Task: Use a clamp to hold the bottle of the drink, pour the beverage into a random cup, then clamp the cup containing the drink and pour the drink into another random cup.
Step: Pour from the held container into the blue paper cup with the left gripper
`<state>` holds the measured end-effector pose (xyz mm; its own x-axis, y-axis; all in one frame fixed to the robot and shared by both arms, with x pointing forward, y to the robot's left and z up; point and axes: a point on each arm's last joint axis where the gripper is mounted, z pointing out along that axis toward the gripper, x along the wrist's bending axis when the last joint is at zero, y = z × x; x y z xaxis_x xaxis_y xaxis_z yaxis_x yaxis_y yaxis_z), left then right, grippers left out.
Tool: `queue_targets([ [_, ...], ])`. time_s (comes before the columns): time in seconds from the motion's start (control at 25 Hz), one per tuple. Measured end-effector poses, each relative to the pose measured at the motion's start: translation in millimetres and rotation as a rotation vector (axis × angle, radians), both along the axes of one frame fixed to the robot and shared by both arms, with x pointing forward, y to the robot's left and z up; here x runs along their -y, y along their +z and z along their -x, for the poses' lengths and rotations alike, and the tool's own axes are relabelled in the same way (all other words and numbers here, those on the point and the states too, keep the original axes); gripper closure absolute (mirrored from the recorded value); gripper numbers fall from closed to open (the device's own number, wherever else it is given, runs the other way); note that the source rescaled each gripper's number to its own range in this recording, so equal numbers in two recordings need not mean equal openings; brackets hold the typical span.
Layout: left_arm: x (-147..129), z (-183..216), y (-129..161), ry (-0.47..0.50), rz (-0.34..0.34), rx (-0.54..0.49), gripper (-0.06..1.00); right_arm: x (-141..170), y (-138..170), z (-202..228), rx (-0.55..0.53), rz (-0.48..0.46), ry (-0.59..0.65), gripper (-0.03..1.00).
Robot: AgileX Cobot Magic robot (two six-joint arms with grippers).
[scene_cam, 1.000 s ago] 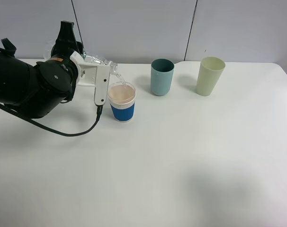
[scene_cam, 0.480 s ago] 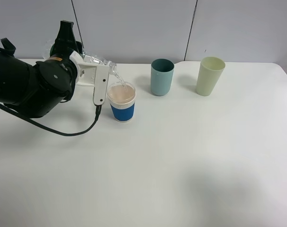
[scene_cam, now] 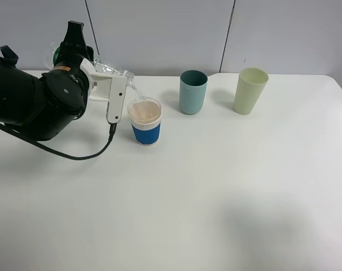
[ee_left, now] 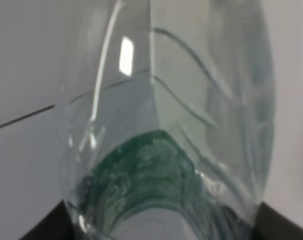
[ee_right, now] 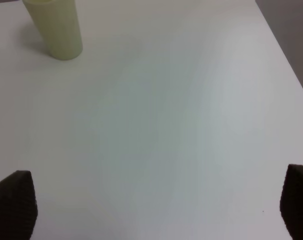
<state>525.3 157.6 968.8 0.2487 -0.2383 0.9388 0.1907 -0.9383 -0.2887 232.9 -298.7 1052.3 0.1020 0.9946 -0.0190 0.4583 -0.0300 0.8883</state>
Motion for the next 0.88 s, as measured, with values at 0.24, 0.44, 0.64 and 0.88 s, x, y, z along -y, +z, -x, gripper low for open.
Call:
queue_targets([
  [0.24,-0.6,0.0,1.0,-0.001,-0.013,-0.001,0.91,0.0,0.0,0.0,0.0,0.0,0.0,0.04],
  [0.44,-0.9,0.1,1.6,-0.005,-0.053,-0.006,0.91,0.0,0.0,0.0,0.0,0.0,0.0,0.04],
  [0.64,-1.0,0.1,1.7,-0.01,-0.083,-0.014,0.91,0.0,0.0,0.0,0.0,0.0,0.0,0.04],
  [0.88,-1.3,0.1,2.2,-0.007,-0.09,-0.01,0.91,0.0,0.0,0.0,0.0,0.0,0.0,0.04],
])
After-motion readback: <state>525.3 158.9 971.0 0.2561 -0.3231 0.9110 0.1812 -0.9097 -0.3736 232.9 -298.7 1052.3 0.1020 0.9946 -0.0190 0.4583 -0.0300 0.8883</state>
